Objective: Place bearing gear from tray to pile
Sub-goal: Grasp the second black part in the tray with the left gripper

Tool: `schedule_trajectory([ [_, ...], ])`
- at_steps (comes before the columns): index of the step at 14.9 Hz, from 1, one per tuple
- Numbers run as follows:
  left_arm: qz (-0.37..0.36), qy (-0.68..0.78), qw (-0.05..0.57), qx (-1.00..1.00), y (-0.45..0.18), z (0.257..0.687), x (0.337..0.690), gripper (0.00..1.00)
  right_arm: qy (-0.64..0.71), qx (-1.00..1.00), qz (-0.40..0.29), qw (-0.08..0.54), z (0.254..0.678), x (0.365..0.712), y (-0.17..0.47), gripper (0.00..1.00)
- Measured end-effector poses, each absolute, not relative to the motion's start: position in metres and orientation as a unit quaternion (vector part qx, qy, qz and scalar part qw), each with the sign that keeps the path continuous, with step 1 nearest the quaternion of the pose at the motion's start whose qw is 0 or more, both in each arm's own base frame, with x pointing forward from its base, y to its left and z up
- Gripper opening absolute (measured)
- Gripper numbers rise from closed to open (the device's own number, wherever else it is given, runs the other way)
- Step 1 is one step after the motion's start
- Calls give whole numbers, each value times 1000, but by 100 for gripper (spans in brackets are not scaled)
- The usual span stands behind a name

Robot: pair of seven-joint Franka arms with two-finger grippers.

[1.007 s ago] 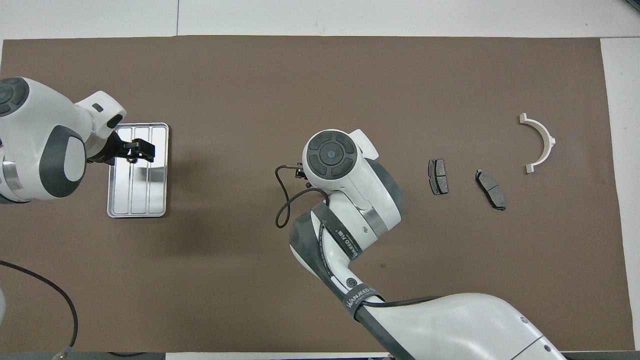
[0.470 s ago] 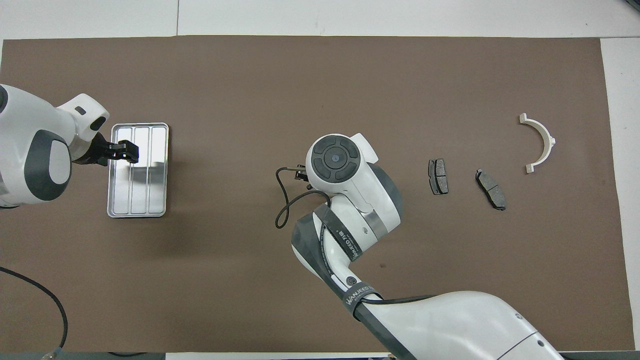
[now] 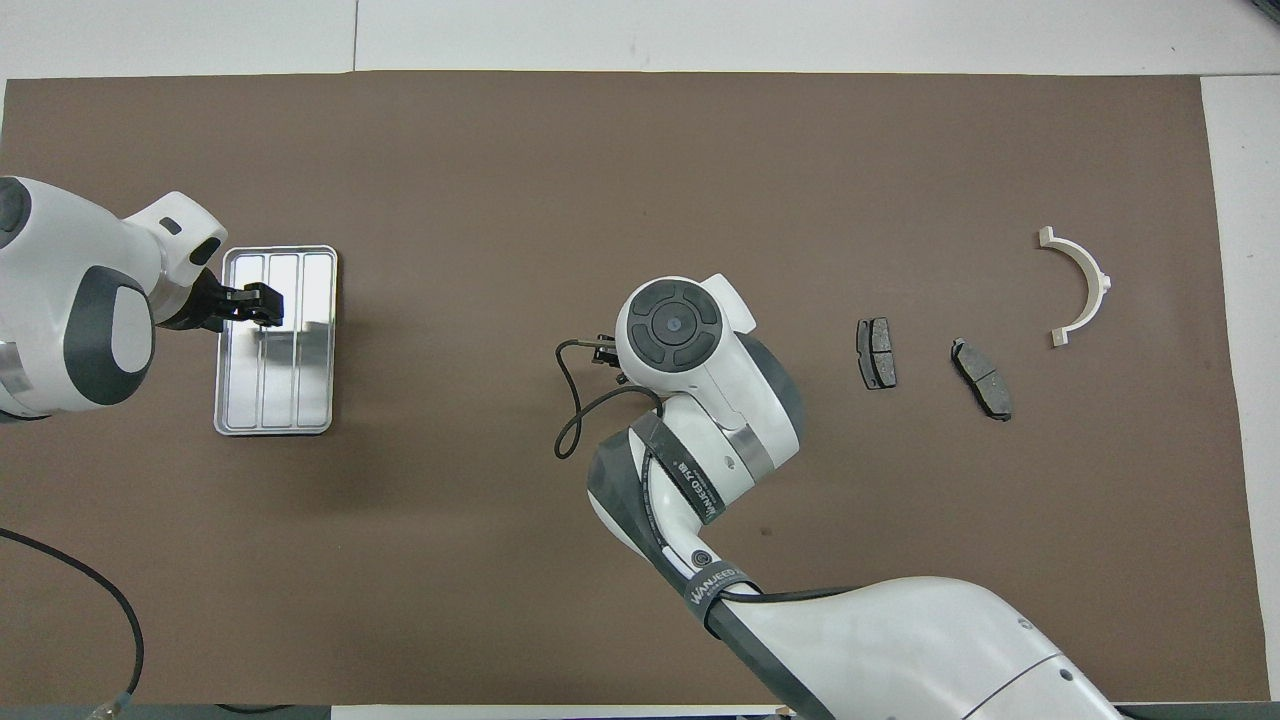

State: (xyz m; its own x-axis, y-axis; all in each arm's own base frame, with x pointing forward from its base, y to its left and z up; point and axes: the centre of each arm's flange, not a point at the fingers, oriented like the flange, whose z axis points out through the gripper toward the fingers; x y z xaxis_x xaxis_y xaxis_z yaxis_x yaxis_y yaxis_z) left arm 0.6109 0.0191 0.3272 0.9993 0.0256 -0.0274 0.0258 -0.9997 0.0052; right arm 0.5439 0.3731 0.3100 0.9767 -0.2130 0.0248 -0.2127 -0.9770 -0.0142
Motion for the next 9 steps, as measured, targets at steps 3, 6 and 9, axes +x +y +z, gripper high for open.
schedule_trajectory([
  [3, -13, 13, 3, 1000, 19, 320, 609, 70, 110, -994, -4, 10, 304, 541, 373, 100],
  [6, -10, 13, 2, 1000, 19, 314, 607, 70, 111, -994, 0, 23, 304, 540, 375, 100],
  [9, -7, 13, 2, 1000, 19, 309, 608, 70, 111, -993, -3, 26, 303, 540, 376, 99],
])
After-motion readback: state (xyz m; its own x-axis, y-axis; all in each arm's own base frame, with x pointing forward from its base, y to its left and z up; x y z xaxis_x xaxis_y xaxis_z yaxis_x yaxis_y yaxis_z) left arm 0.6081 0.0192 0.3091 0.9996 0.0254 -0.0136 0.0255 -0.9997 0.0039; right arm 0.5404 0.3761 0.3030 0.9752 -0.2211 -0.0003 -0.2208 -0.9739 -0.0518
